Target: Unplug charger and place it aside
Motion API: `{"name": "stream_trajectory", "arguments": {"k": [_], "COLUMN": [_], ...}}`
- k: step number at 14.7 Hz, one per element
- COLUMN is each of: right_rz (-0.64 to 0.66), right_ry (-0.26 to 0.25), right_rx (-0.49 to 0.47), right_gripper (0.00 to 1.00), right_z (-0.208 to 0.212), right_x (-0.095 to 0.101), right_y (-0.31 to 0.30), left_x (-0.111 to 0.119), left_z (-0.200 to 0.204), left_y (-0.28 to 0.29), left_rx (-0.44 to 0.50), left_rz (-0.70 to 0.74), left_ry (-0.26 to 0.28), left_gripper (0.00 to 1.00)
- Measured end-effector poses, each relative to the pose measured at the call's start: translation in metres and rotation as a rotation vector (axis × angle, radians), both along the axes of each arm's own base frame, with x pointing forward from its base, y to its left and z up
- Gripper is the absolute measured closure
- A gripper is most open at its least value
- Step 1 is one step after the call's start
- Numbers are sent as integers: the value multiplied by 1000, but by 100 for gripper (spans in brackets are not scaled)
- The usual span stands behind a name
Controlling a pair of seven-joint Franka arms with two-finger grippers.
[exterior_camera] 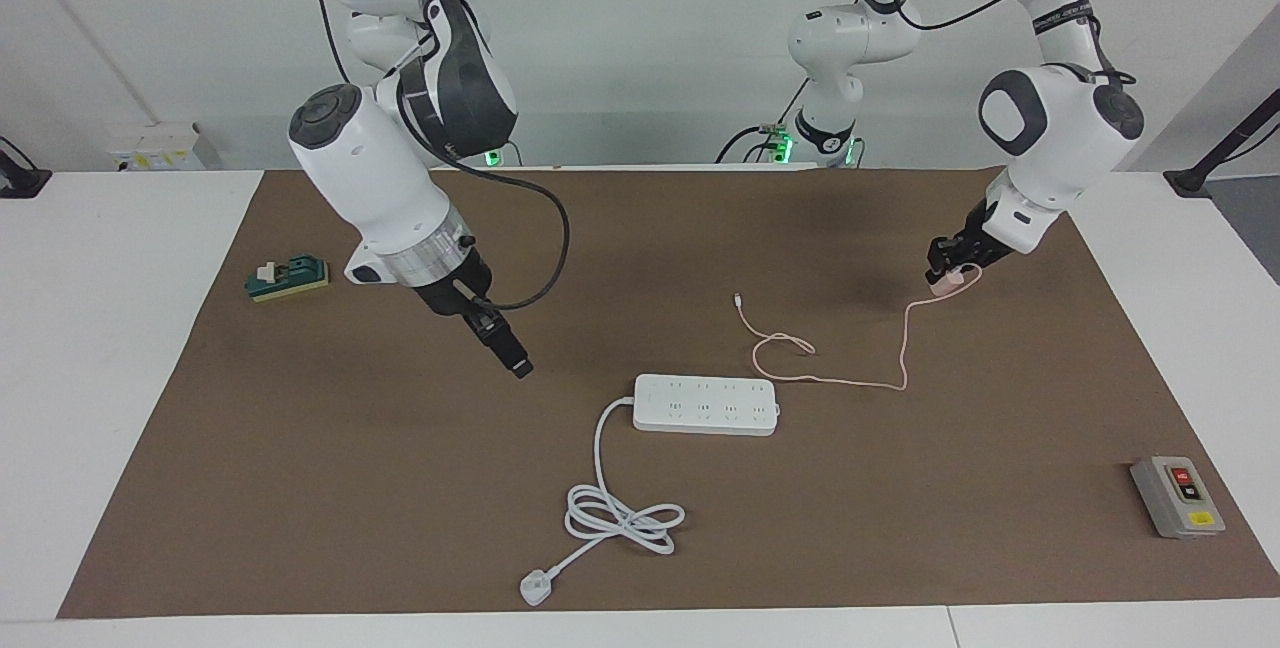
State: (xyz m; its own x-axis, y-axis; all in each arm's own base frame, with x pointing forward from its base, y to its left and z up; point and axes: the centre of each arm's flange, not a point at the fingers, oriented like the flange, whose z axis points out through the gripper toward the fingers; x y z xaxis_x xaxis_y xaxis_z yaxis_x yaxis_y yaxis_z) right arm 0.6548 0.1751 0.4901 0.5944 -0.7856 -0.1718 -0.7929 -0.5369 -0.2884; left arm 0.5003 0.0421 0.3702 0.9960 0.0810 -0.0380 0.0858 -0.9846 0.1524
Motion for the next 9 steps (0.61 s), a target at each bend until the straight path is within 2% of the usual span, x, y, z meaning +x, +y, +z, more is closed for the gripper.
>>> {"name": "stream_trajectory", "arguments": {"k": [3, 5, 7, 9], "right_rz": [10, 4, 12, 7], "right_ry": [13, 6, 9, 35], "right_rx": [-5, -4, -5, -15], "right_gripper": [0, 0, 0, 0], "right_z": [-6, 8, 22, 25], "right_x": [-9, -14, -24, -31], "right_y": [6, -1, -3, -15], "left_x": [-2, -2, -6, -7], "left_z": [-7, -2, 2, 0], "left_y": [3, 2, 5, 4], "left_rx": [-48, -80, -96, -109], "left_rz": [47, 69, 81, 84], "left_ry": [-12, -20, -10, 3], "left_gripper": [69, 69, 69, 69]}}
